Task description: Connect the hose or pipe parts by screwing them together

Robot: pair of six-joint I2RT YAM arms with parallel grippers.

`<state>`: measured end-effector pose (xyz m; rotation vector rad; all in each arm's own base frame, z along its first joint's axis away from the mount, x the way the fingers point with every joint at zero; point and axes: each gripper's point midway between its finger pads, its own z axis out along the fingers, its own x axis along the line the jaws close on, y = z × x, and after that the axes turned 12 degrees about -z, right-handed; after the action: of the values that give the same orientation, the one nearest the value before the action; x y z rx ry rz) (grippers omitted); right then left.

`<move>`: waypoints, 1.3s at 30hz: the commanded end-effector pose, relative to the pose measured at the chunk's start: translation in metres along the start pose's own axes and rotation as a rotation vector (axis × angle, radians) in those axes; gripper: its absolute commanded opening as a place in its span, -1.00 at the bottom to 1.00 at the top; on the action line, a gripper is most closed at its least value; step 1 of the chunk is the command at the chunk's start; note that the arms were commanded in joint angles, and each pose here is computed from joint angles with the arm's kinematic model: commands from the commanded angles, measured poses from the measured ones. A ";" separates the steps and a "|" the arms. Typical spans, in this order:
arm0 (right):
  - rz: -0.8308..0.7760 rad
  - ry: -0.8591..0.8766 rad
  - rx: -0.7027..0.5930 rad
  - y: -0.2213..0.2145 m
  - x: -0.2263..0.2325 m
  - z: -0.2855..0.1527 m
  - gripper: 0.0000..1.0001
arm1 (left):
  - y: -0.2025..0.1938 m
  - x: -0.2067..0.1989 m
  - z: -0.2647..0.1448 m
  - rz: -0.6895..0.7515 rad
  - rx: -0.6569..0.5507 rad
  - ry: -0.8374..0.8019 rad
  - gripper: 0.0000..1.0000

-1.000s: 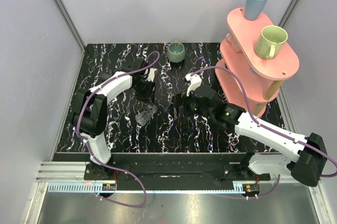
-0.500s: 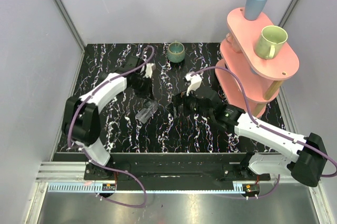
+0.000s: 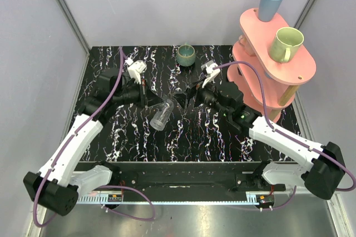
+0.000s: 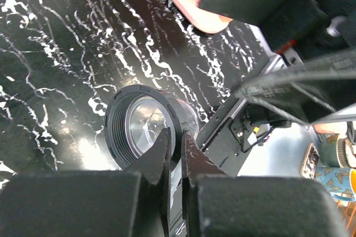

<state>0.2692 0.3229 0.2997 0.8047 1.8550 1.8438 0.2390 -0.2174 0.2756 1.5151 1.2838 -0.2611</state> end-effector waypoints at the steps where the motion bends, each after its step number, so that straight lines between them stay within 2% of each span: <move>1: 0.121 0.221 -0.119 0.029 0.031 0.005 0.99 | 0.015 -0.034 -0.013 0.029 -0.120 -0.148 -1.00; 6: 0.217 0.394 -0.118 0.012 0.059 -0.003 0.99 | 0.023 -0.053 -0.022 0.004 -0.195 -0.227 -1.00; 10: 0.238 0.419 -0.073 -0.001 0.063 -0.005 0.94 | 0.028 -0.060 -0.025 0.003 -0.225 -0.259 -1.00; 11: 0.241 0.421 -0.072 -0.002 0.064 -0.007 0.88 | 0.028 -0.060 -0.025 0.000 -0.227 -0.259 -1.00; 12: 0.242 0.428 -0.068 -0.003 0.065 -0.008 0.73 | 0.029 -0.060 -0.025 -0.002 -0.229 -0.259 -1.00; 18: 0.250 0.412 -0.071 -0.006 0.063 -0.011 0.46 | 0.031 -0.067 -0.026 -0.026 -0.246 -0.303 -1.00; 19: 0.256 0.399 -0.067 -0.007 0.060 -0.009 0.26 | 0.031 -0.067 -0.025 -0.027 -0.244 -0.311 -1.00; 21: 0.264 0.367 -0.069 -0.009 0.056 -0.007 0.05 | 0.031 -0.065 -0.023 -0.034 -0.236 -0.309 -1.00; 22: 0.265 0.352 -0.075 -0.008 0.053 -0.008 -0.22 | 0.030 -0.064 -0.022 -0.037 -0.235 -0.300 -1.00; 25: 0.272 0.303 -0.096 -0.007 0.045 -0.010 -0.45 | 0.030 -0.056 -0.022 -0.035 -0.241 -0.256 -1.00; 27: 0.282 0.258 -0.121 -0.005 0.036 -0.012 -0.50 | 0.031 -0.047 -0.023 -0.077 -0.239 -0.236 -1.00; 32: 0.282 0.236 -0.135 -0.010 0.029 -0.020 -0.58 | 0.036 -0.051 -0.028 -0.149 -0.237 -0.337 -1.00; 39: 0.310 0.238 -0.142 -0.014 0.028 -0.020 -0.61 | 0.035 -0.045 -0.030 -0.105 -0.240 -0.285 -1.00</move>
<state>0.2206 0.3378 0.2765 0.8521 1.9187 2.3014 0.2314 -0.2212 0.3164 1.1623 1.2193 -0.4727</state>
